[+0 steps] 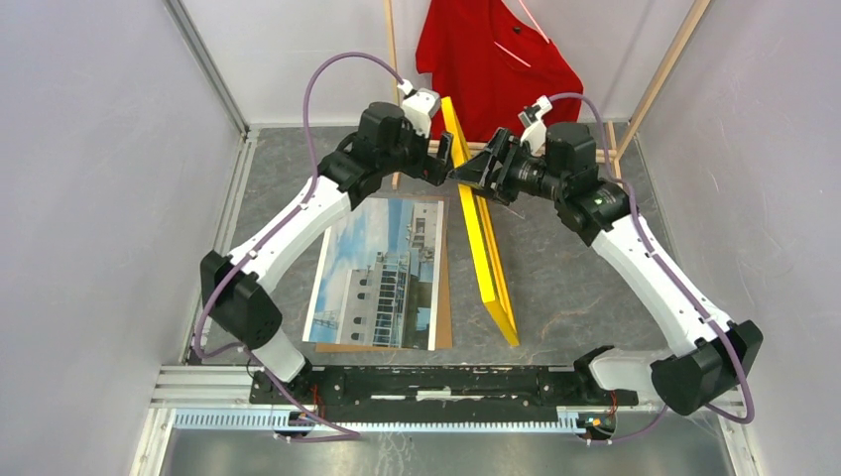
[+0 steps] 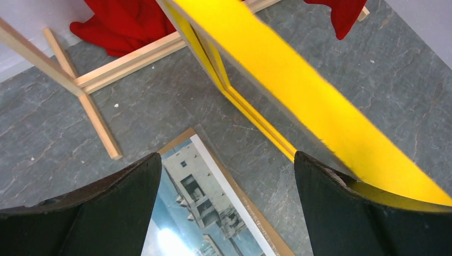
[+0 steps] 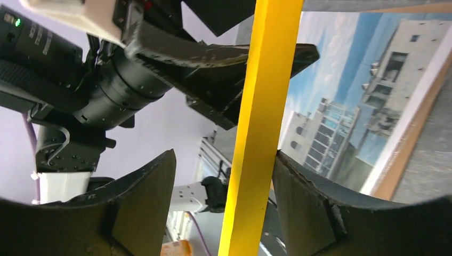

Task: Put the photo into the frame
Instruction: Turn over the photo frame at the center of the board.

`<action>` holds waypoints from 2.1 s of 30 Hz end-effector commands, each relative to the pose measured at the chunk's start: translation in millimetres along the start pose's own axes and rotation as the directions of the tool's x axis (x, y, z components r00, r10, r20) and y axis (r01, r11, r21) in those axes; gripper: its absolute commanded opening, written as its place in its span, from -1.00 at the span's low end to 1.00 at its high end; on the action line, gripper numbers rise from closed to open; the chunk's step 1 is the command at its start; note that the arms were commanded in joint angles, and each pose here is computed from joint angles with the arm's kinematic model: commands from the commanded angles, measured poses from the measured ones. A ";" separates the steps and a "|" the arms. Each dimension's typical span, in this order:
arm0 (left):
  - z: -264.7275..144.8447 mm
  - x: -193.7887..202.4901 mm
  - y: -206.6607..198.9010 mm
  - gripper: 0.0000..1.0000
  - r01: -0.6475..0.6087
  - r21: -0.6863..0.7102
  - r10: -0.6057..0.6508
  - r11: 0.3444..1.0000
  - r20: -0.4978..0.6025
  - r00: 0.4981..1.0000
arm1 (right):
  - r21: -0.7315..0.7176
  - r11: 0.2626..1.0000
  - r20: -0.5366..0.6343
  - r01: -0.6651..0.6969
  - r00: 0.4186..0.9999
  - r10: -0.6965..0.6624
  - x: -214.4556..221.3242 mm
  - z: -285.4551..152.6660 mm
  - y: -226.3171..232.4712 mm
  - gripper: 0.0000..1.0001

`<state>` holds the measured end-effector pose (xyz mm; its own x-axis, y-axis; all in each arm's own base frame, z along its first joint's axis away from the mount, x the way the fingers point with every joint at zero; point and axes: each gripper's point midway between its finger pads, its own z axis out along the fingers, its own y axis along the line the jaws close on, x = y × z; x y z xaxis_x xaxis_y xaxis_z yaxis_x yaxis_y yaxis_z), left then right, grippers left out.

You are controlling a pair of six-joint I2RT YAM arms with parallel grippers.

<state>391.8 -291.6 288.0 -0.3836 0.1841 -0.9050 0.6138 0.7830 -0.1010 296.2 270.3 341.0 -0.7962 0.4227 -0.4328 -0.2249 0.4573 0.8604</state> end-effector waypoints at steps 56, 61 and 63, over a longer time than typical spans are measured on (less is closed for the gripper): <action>-8.1 112.5 76.1 1.00 -0.086 -0.167 0.040 0.982 -0.263 0.964 | 0.845 0.332 -0.271 0.420 0.871 -0.410 -44.6 -145.8 -225.5 -1.00; -15.0 122.6 79.7 1.00 -0.093 -0.178 0.041 0.980 -0.273 0.961 | 0.825 0.327 -0.319 0.460 0.858 -0.403 -36.5 -146.4 -231.6 -1.00; -17.4 125.3 82.9 1.00 -0.099 -0.182 0.045 0.978 -0.282 0.958 | 0.820 0.322 -0.334 0.472 0.853 -0.401 -33.0 -147.7 -234.1 -1.00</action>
<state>378.2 -193.7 154.6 -0.6103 0.3545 -0.7084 0.4746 0.8797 0.0313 326.3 47.1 233.1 -0.6367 0.0542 -0.7692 0.0933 0.9956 -0.0070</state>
